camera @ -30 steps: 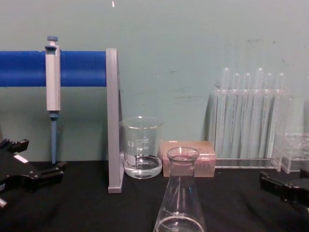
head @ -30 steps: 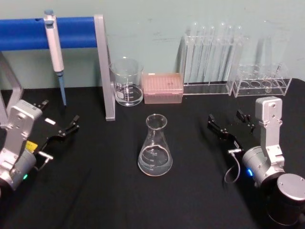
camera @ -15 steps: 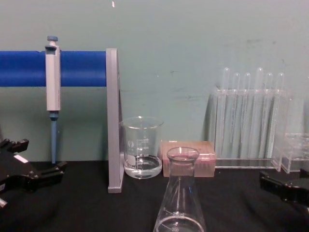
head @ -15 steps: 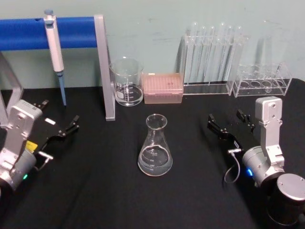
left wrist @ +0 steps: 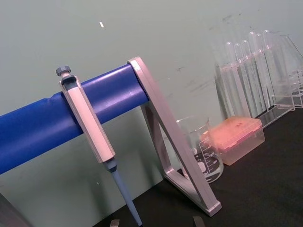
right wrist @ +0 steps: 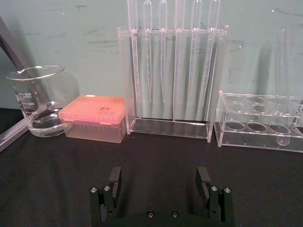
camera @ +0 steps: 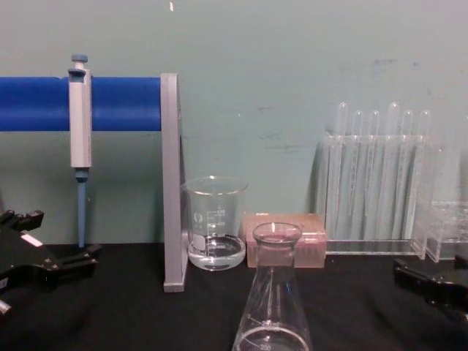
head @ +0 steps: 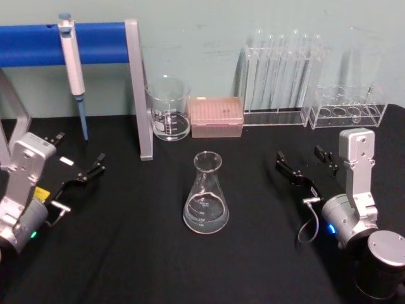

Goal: Grasp the erlenmeyer flask with one hand, shake it three times, then place it back.

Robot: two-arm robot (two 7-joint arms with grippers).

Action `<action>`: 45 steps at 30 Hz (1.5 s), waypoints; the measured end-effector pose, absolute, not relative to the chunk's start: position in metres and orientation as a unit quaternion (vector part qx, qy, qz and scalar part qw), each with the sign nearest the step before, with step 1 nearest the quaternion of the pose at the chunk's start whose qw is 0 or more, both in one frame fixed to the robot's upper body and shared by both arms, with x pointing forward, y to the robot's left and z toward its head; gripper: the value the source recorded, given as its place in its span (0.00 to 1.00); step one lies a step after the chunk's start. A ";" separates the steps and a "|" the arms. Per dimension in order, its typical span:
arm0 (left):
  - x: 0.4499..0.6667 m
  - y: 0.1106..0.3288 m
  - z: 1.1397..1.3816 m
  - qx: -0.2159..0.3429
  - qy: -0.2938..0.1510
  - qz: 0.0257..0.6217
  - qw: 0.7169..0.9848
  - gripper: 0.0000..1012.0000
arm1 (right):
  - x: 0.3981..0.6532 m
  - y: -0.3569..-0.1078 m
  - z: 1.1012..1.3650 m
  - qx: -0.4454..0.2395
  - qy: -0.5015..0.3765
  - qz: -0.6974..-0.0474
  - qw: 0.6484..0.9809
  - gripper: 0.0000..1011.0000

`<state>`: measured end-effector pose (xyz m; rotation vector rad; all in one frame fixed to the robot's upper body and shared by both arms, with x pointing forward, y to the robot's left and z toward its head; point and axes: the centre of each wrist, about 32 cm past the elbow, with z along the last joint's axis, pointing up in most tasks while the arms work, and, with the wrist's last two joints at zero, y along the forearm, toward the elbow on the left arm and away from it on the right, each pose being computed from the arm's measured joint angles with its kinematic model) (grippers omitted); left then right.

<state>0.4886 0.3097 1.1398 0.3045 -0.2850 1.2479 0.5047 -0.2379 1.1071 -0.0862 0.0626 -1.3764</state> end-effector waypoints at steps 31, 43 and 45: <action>0.489 0.310 1.140 0.141 -0.132 0.580 0.791 0.99 | 0.505 -0.238 1.107 -0.040 0.029 -0.635 0.771 0.99; 0.489 0.310 1.140 0.141 -0.132 0.580 0.791 0.99 | 0.505 -0.238 1.107 -0.040 0.029 -0.635 0.771 0.99; 0.489 0.310 1.140 0.141 -0.132 0.580 0.791 0.99 | 0.505 -0.238 1.107 -0.040 0.029 -0.635 0.771 0.99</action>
